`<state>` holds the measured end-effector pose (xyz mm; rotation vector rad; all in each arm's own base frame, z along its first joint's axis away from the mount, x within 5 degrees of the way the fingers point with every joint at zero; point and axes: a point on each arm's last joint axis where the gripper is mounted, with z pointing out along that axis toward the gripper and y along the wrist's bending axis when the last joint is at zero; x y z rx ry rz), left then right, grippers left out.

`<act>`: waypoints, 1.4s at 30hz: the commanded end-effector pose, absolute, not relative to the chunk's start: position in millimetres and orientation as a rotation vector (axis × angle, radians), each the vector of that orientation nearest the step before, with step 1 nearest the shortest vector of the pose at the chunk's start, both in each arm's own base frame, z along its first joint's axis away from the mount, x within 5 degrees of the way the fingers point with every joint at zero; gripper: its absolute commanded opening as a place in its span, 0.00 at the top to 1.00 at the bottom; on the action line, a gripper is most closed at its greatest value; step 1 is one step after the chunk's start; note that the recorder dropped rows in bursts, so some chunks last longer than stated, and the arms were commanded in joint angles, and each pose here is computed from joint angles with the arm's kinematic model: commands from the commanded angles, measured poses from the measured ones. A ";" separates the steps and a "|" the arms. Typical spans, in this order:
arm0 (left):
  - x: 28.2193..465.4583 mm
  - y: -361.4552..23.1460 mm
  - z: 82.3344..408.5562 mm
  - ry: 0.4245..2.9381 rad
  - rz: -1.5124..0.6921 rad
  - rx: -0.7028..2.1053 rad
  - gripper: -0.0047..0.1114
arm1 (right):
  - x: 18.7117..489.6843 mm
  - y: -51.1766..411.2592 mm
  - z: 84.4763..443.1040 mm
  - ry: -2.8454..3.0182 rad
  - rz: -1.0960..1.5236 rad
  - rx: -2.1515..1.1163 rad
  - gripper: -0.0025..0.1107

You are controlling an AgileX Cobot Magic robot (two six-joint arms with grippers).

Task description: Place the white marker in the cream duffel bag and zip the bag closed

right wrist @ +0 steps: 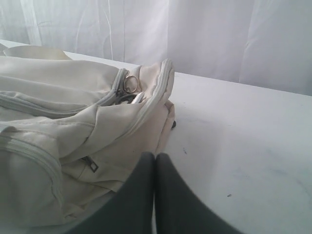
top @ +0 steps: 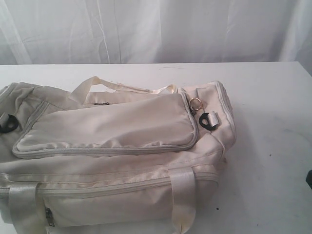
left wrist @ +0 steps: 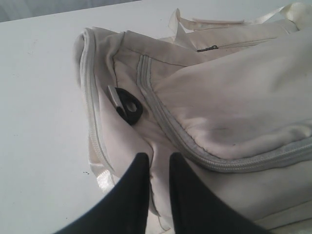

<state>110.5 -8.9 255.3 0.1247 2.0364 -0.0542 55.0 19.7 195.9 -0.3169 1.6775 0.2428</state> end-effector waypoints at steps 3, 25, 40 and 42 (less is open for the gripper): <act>108.9 -9.2 254.1 2.041 -0.068 0.112 0.77 | 54.8 19.2 194.5 1.676 0.237 -0.313 0.98; 89.9 -4.6 224.6 2.036 0.054 0.202 0.77 | 54.8 19.2 194.5 1.676 0.237 -0.313 0.98; 60.0 -3.2 179.3 1.806 -0.005 0.067 0.77 | 54.8 19.2 194.5 1.676 0.237 -0.313 0.98; 58.1 -3.6 176.4 1.834 -0.030 0.044 0.77 | 54.8 19.2 194.5 1.676 0.237 -0.313 0.98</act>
